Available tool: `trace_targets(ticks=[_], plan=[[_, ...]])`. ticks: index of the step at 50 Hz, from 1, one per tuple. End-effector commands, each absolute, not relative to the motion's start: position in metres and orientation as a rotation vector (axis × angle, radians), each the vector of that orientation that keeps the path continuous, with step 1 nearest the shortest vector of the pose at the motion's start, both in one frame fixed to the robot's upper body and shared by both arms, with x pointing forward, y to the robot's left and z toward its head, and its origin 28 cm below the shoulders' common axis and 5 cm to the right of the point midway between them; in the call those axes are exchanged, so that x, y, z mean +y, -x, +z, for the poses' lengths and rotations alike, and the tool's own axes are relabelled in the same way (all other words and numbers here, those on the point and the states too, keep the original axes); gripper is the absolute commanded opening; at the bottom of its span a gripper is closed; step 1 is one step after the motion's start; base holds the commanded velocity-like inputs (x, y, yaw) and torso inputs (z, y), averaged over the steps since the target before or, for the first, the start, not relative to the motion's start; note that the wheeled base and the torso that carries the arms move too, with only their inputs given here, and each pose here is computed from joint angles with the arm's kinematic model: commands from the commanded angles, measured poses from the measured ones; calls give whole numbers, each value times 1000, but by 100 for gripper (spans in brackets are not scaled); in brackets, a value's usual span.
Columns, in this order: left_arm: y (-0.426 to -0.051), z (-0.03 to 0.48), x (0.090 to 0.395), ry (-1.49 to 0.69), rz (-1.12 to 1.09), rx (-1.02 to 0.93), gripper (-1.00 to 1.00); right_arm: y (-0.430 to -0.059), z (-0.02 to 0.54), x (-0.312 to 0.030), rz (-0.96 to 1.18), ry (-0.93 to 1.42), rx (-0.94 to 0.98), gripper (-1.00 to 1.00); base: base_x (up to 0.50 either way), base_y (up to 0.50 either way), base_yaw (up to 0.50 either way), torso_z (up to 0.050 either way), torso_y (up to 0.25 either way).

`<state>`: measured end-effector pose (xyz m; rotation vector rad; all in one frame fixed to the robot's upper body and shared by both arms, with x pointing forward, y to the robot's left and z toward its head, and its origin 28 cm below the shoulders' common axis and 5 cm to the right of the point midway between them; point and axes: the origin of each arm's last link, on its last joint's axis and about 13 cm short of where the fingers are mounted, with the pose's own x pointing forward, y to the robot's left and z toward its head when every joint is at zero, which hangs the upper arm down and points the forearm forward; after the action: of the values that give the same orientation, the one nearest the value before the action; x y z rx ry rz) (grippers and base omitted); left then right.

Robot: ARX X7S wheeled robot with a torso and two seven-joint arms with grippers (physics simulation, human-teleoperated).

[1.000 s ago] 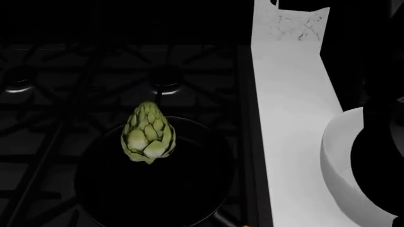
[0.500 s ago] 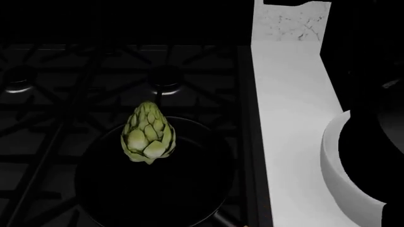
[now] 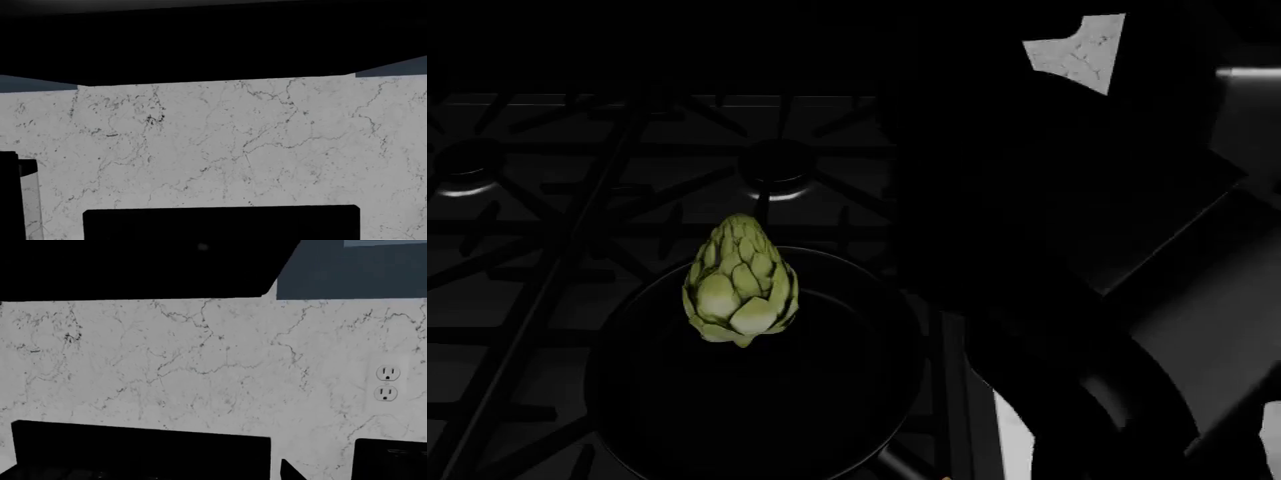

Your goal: Pick the artichoke from the pan and place it in the bowl.

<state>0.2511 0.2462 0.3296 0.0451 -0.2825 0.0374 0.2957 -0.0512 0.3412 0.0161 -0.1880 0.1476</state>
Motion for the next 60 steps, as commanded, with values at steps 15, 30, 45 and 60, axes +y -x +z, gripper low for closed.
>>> trace_targets(ticks=[15, 30, 45, 60], plan=[[-252, 318, 252, 12, 50, -253, 100, -303, 297, 3, 179, 116, 144, 100, 0, 0, 0, 0, 0], [-252, 315, 255, 19, 61, -248, 100, -302, 287, 10, 225, 80, 262, 100, 0, 0, 0, 0, 0], [-254, 313, 255, 17, 65, -243, 100, -305, 280, 12, 238, 42, 336, 100, 0, 0, 0, 0, 0], [-254, 311, 257, 16, 75, -237, 100, -303, 274, 14, 275, 30, 380, 100, 0, 0, 0, 0, 0]])
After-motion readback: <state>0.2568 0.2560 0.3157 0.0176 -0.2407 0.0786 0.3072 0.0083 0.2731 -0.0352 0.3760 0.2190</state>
